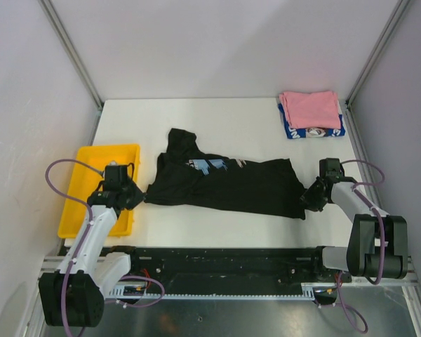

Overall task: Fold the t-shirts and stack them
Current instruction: Flatten out the tshirt

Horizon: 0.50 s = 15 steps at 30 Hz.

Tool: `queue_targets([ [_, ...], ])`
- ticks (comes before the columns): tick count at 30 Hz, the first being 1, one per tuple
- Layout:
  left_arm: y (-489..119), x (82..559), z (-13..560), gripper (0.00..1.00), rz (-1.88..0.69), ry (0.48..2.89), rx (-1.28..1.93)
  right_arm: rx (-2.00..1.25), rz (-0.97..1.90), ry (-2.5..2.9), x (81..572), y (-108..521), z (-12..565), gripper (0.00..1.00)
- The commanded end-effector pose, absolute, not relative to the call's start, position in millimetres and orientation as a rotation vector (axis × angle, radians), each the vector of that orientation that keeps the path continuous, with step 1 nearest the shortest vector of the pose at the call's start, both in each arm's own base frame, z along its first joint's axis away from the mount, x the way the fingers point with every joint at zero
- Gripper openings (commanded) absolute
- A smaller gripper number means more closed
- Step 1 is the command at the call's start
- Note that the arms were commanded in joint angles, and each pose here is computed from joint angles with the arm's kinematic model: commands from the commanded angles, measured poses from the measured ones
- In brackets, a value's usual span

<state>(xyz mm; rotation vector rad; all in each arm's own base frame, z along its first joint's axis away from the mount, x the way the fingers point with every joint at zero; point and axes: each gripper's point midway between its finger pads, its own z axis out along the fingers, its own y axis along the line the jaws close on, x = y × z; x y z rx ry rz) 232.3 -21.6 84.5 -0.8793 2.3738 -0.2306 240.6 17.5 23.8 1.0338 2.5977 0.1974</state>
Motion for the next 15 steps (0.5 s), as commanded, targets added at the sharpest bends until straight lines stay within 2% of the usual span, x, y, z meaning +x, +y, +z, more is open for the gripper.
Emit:
queue_targets([
  [1, -19, 243, 102, 0.0, -0.25, 2.315, -0.849, 1.016, 0.218, 2.579, 249, 20, 34, 0.25],
  [6, -19, 243, 105, 0.0, -0.25, 2.304, -0.847, 1.037, 0.173, 2.58, 241, 11, 37, 0.15],
  [10, -19, 241, 106, 0.0, -0.256, 2.293, -0.859, 1.078, 0.148, 2.544, 234, -4, 46, 0.02],
  [15, -21, 238, 105, 0.0, -0.275, 2.288, -0.881, 1.095, 0.179, 2.471, 235, -9, 73, 0.0],
])
